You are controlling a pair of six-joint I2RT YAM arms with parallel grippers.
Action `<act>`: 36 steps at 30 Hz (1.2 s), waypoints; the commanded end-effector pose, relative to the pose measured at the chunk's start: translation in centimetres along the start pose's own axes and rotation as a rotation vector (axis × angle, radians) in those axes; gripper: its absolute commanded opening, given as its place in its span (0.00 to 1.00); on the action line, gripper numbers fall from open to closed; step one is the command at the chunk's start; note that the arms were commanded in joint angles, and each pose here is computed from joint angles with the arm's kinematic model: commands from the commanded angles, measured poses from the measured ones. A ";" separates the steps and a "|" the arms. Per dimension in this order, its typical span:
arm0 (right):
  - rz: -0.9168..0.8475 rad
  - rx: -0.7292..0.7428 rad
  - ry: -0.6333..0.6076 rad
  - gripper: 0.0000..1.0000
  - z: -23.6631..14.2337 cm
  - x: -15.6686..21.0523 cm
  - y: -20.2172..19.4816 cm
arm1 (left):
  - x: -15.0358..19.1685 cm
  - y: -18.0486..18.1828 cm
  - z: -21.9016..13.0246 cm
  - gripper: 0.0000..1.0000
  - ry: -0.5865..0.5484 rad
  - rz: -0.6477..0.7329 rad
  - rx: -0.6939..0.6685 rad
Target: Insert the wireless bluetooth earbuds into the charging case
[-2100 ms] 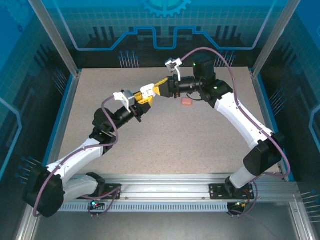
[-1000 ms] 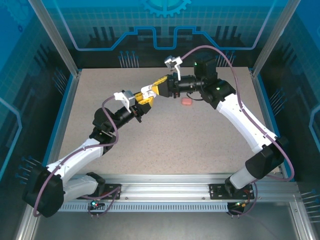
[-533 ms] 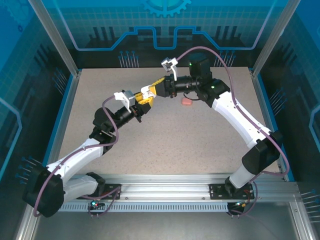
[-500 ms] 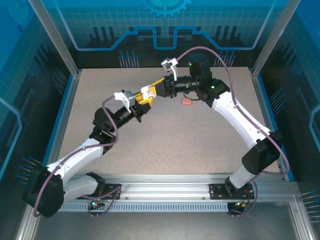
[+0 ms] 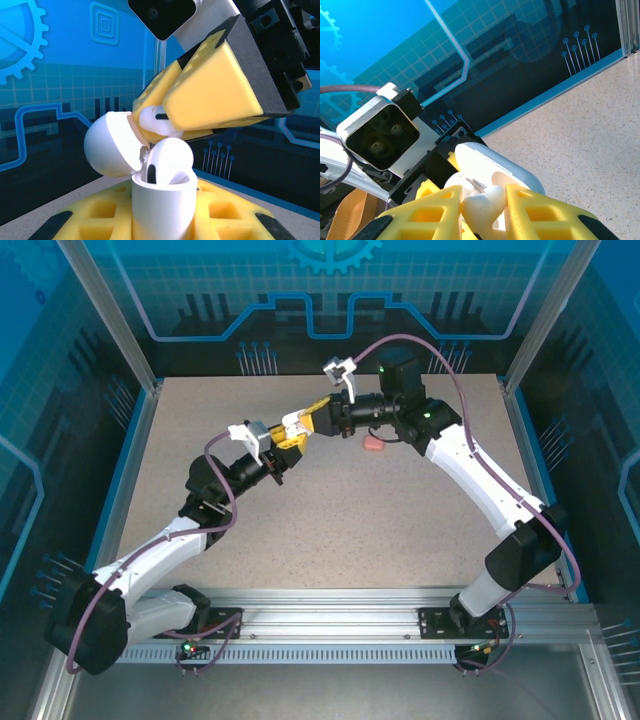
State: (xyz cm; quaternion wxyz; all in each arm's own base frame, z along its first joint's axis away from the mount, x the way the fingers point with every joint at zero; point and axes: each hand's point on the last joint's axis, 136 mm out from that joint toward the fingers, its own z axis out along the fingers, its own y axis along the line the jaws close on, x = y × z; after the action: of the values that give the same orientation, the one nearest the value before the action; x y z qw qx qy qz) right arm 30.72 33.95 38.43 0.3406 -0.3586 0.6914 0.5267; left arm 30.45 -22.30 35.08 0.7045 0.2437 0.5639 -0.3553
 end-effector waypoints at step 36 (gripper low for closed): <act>0.061 0.149 0.039 0.54 1.0 -1.0 -1.7 | -1.4 -0.9 -0.4 0.00 -0.064 0.009 0.030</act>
State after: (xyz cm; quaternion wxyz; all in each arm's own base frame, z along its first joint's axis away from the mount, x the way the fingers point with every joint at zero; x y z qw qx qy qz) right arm 31.93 34.25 38.22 0.3277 -0.3262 0.7404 0.4879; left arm 31.05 -21.72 34.76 0.7098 0.2259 0.5723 -0.3431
